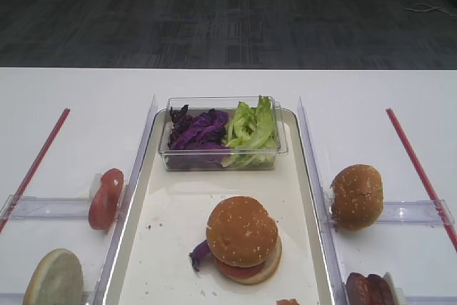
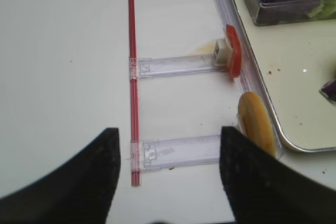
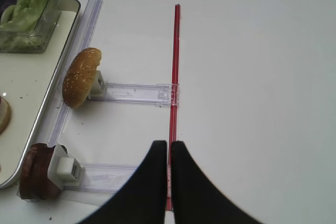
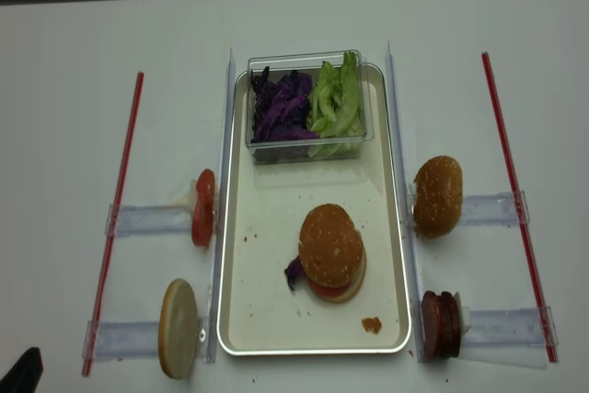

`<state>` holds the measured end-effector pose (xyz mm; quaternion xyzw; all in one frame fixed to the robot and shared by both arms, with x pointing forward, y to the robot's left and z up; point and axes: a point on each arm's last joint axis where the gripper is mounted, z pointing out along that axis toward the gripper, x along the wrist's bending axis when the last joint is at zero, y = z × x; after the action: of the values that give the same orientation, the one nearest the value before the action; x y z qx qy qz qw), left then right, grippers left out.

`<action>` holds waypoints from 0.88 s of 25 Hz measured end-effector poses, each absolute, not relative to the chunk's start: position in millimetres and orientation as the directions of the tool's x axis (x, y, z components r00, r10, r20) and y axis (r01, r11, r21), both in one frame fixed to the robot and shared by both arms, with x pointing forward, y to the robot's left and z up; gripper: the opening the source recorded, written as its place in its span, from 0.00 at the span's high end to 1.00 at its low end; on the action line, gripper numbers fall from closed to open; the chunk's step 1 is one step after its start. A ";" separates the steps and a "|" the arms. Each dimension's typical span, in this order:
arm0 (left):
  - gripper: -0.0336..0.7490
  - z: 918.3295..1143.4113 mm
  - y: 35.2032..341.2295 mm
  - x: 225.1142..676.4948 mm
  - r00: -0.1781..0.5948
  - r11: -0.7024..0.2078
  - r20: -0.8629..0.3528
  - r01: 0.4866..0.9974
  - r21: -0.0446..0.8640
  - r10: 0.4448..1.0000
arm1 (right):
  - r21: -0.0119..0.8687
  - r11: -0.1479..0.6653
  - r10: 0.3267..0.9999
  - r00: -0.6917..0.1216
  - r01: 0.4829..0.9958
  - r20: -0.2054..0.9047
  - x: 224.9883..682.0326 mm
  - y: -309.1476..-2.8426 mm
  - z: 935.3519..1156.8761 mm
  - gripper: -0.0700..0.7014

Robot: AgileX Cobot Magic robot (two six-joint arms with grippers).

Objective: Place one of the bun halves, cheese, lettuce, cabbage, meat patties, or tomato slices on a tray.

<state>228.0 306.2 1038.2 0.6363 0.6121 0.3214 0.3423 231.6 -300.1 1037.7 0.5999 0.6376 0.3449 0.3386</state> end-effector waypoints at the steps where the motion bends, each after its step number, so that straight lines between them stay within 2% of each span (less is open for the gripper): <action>1: 0.45 1038.2 306.2 228.0 0.044 -0.016 -0.010 0.559 0.829 0.999 | 0.846 0.042 0.999 -0.051 0.531 -0.018 231.6 -300.1 1037.7 0.85; 22: 0.45 1038.2 306.2 228.0 0.044 -0.016 -0.010 0.559 0.829 0.999 | 0.846 0.042 0.999 -0.051 0.531 -0.018 231.6 -300.1 1037.7 0.85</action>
<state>228.0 306.2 1038.2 0.6363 0.6121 0.3214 0.3423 231.6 -300.1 1037.7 0.5999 0.6376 0.3449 0.3386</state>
